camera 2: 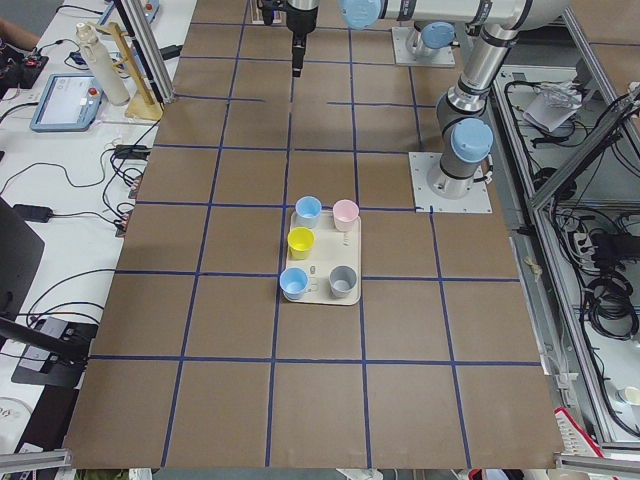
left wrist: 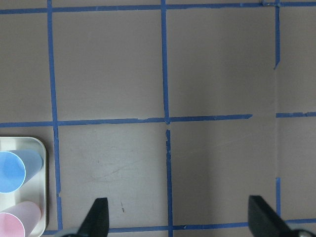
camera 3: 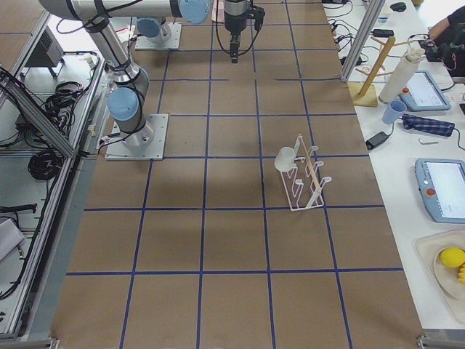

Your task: Transfer IKEA cup to right arm and place on rack

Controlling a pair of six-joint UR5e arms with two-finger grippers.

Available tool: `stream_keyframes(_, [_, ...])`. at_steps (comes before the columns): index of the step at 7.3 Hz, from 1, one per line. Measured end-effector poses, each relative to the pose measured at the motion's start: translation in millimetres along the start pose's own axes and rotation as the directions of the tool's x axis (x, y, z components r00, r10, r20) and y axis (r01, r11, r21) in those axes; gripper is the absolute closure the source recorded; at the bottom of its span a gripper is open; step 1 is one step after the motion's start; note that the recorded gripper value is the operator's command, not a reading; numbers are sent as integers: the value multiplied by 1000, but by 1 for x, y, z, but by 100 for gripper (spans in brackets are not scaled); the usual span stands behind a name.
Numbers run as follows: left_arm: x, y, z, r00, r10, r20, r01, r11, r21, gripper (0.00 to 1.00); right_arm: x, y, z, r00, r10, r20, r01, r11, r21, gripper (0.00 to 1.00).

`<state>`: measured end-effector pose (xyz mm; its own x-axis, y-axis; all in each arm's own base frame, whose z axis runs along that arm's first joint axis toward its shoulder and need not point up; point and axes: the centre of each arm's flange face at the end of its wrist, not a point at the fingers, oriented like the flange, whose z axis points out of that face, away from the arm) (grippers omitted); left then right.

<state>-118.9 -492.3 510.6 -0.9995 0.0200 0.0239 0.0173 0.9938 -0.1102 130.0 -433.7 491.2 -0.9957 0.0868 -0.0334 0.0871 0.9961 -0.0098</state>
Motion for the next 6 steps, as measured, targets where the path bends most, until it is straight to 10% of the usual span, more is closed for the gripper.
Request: stream_keyframes(6, [0, 0, 0, 1000, -1, 1, 1, 1000, 2, 0, 11, -5, 11, 1000, -6, -11, 6, 1000, -6, 0])
